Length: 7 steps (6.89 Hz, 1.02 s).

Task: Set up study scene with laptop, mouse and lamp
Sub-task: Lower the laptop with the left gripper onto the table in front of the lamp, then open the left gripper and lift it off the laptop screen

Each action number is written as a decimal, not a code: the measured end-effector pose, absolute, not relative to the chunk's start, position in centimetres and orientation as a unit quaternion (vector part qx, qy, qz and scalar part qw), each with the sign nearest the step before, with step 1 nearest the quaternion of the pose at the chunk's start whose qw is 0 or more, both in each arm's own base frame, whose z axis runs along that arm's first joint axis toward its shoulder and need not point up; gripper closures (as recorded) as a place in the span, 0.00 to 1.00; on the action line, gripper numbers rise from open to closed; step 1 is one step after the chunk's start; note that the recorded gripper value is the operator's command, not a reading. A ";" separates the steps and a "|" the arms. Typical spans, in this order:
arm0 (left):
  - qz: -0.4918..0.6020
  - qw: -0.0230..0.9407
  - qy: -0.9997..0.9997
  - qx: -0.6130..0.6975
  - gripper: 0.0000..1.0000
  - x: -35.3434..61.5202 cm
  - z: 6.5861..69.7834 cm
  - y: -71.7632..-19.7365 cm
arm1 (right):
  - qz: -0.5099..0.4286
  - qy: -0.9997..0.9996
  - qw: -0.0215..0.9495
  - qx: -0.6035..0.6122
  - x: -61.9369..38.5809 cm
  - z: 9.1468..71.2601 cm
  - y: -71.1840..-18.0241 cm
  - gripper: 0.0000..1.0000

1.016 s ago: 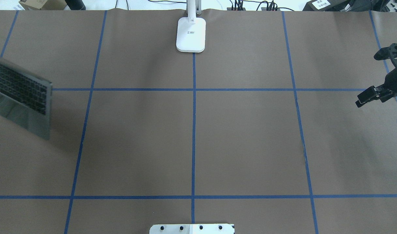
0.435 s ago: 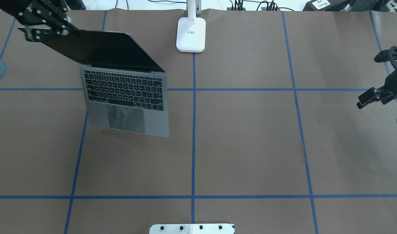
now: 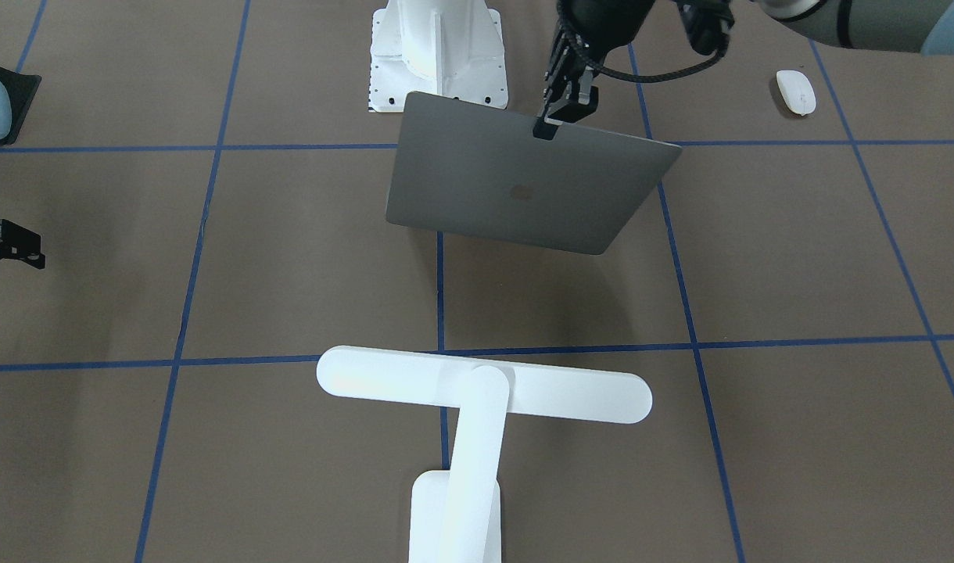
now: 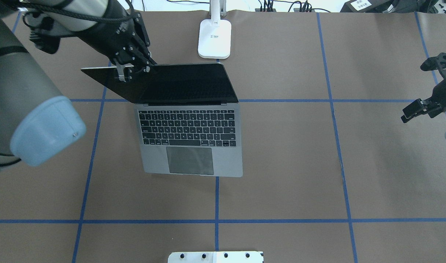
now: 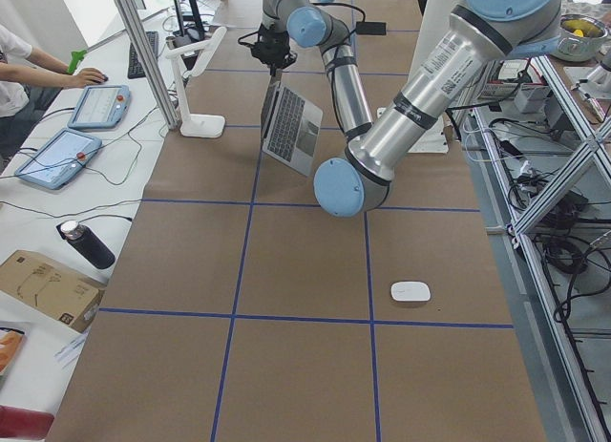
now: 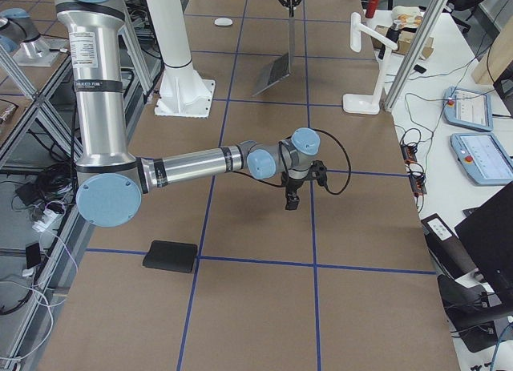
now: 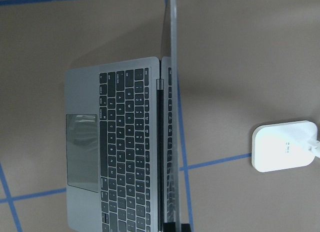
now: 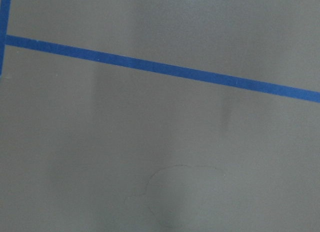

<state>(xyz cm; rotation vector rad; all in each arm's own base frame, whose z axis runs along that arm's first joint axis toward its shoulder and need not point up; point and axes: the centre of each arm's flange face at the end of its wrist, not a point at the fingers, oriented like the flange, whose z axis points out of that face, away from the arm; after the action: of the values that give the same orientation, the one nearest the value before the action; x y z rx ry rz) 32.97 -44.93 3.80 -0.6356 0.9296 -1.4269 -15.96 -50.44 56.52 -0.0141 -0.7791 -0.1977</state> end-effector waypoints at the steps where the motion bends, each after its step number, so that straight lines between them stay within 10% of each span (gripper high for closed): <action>1: -0.630 0.613 0.393 -0.270 1.00 35.8 2.8 -44.7 | -0.095 -0.379 0.921 -0.009 -16.0 56.7 -50.5 0.01; 7: -0.653 0.620 0.376 -0.221 1.00 47.2 1.8 -51.1 | -0.094 -0.377 0.921 -0.013 -16.1 57.3 -50.8 0.01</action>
<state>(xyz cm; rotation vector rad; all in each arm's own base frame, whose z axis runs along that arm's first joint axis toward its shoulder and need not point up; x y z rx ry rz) 47.24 -51.10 1.84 -0.5086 0.8637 -1.5010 -16.12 -50.78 57.25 -0.0276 -0.7742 -0.1922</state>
